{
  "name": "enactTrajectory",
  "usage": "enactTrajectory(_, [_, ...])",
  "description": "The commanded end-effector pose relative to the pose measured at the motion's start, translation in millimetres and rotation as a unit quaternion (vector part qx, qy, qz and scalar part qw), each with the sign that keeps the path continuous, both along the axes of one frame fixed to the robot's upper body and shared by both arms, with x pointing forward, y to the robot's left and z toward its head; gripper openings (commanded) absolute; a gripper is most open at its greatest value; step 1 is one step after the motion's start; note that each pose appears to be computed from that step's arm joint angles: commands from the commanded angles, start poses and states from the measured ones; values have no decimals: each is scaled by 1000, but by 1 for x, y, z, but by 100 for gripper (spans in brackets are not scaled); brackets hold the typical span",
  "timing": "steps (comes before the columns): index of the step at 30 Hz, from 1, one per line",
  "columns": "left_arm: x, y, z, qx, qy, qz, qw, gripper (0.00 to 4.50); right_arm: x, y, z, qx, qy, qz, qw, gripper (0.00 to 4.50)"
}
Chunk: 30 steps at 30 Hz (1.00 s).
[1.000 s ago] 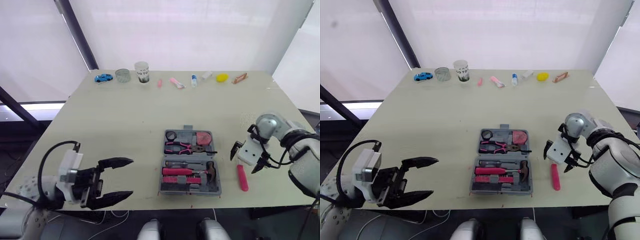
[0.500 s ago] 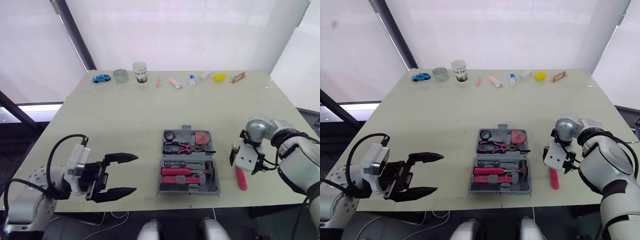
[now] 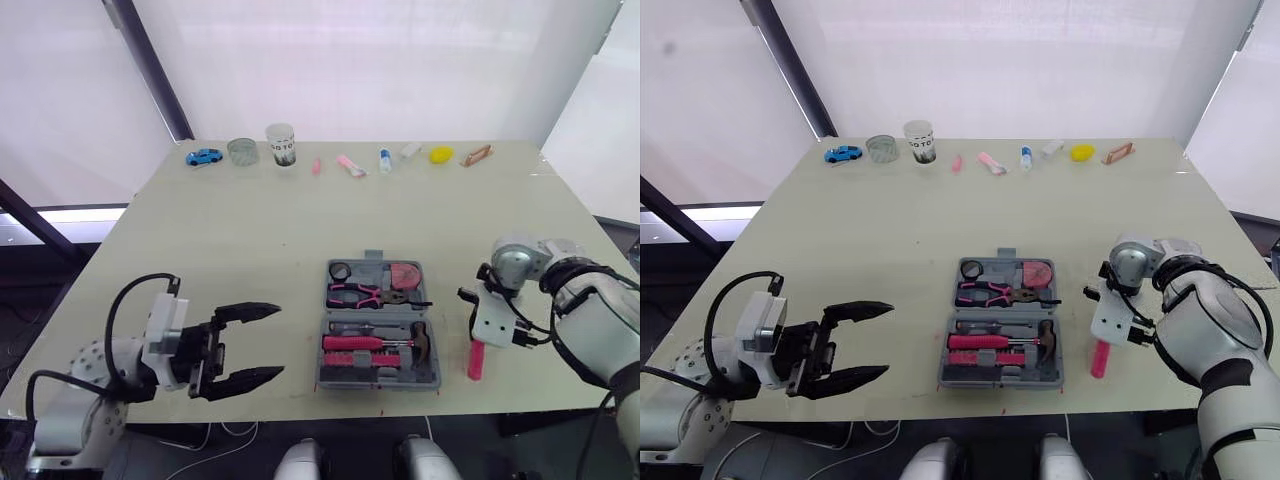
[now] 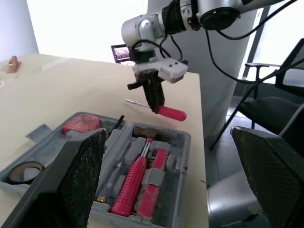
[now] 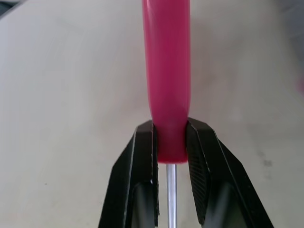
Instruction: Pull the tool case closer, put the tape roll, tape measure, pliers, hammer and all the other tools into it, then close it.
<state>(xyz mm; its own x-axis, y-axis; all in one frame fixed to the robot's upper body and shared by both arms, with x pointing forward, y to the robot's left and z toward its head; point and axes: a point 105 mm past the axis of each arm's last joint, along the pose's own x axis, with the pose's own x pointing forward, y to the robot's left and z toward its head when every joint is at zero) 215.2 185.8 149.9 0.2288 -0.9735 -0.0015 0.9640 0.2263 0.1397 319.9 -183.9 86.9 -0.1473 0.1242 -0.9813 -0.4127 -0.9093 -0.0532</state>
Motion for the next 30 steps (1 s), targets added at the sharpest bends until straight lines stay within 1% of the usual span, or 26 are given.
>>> enactTrajectory(1, [2, -5, 5, -3, -20, -4, 1000, 450, 2, -12, 21, 3, -30, 23, 999, 31])
enactTrajectory(4, [6, -7, 4, -7, -21, -8, 1000, 450, 0, -29, 27, -12, -38, 16, 999, 31])
enactTrajectory(10, [11, -10, 3, -13, -18, -19, 1000, 450, -12, -53, 27, -40, -33, 20, 998, 31])
enactTrajectory(16, [17, -13, 3, -12, -16, -31, 999, 450, -26, -65, 29, -52, -15, 5, 999, 31])
enactTrajectory(19, [17, -14, 3, -13, -16, -35, 999, 450, -31, -64, 29, -39, -5, -23, 999, 31])
enactTrajectory(22, [15, -15, 3, -14, -13, -35, 999, 450, -32, -61, 28, -2, 6, -103, 995, 31])
enactTrajectory(27, [11, -16, 2, -16, -11, -32, 999, 450, -33, -62, 30, 23, 10, -207, 978, 31])
enactTrajectory(30, [11, -17, 1, -18, -8, -28, 999, 450, -24, -51, 31, 70, -9, -324, 944, 31])
